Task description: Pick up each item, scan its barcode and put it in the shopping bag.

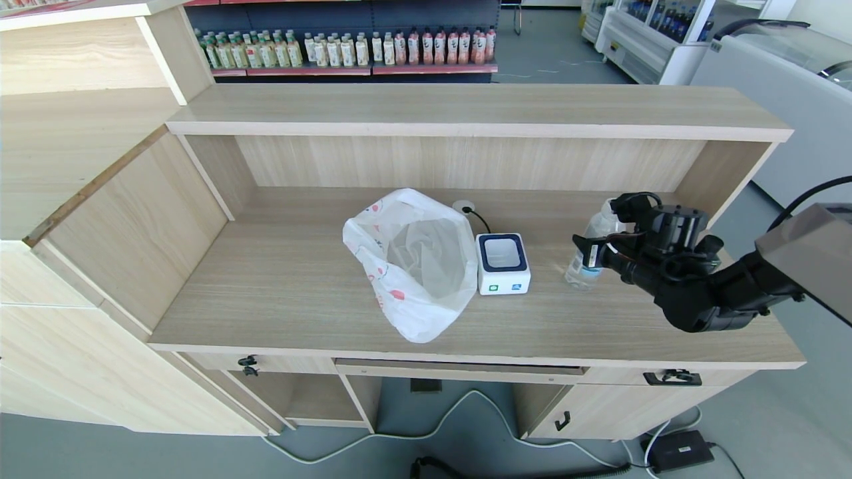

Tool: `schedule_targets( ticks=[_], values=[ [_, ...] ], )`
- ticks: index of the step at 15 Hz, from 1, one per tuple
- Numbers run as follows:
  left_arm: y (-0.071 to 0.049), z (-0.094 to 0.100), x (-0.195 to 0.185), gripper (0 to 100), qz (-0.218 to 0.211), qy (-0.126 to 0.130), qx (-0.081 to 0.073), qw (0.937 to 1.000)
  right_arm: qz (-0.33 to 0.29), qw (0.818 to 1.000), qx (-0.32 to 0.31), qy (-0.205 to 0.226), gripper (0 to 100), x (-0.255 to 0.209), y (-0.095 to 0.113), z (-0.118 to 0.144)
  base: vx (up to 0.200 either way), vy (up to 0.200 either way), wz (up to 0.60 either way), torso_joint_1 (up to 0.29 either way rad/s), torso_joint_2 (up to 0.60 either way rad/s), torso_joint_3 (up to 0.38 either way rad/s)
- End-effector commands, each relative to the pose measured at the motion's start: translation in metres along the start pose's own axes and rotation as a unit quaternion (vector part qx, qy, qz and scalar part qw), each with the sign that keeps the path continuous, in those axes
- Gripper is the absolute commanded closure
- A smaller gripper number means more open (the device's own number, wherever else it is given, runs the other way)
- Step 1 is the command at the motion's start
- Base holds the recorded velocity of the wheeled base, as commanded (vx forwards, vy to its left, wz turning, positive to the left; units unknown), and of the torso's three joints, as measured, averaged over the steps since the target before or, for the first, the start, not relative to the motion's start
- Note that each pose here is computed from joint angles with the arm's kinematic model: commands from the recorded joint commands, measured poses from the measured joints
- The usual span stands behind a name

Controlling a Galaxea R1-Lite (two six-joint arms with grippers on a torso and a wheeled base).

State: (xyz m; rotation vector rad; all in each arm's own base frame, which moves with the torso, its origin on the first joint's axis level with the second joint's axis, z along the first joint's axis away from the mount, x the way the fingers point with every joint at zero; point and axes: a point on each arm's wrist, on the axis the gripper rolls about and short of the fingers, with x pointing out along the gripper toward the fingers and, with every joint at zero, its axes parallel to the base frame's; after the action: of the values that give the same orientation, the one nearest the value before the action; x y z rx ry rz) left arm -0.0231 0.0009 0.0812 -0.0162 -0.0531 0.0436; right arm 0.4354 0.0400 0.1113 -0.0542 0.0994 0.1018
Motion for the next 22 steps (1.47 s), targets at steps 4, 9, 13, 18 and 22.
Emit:
schedule_targets(
  ticks=[4, 9, 13, 18, 22],
  values=[
    [0.0, 0.0, 0.0, 0, 0.0, 0.0, 0.0, 1.0, 0.003, 0.999, 0.007, -0.032, 100, -0.062, -0.01, 0.054, 0.0, 0.0, 0.0, 0.0, 0.0, 0.0],
    [0.0, 0.0, 0.0, 0, 0.0, 0.0, 0.0, 1.0, 0.113, 0.99, 0.065, -0.057, 100, -0.137, -0.017, 0.126, 0.0, 0.0, 0.0, 0.0, 0.0, 0.0],
    [0.0, 0.0, 0.0, 0, 0.0, 0.0, 0.0, 1.0, 0.321, 0.933, 0.158, -0.044, 100, -0.192, -0.008, 0.154, 0.0, 0.0, 0.0, 0.0, 0.0, 0.0],
    [0.0, 0.0, 0.0, 0, 0.0, 0.0, 0.0, 1.0, 0.509, 0.839, 0.192, 0.004, 100, -0.254, 0.012, 0.182, 0.0, 0.0, 0.0, 0.0, 0.0, 0.0],
    [0.0, 0.0, 0.0, 0, 0.0, 0.0, 0.0, 1.0, 0.591, 0.785, 0.185, 0.022, 100, -0.274, 0.029, 0.196, 0.0, 0.0, 0.0, 0.0, 0.0, 0.0]
  ],
)
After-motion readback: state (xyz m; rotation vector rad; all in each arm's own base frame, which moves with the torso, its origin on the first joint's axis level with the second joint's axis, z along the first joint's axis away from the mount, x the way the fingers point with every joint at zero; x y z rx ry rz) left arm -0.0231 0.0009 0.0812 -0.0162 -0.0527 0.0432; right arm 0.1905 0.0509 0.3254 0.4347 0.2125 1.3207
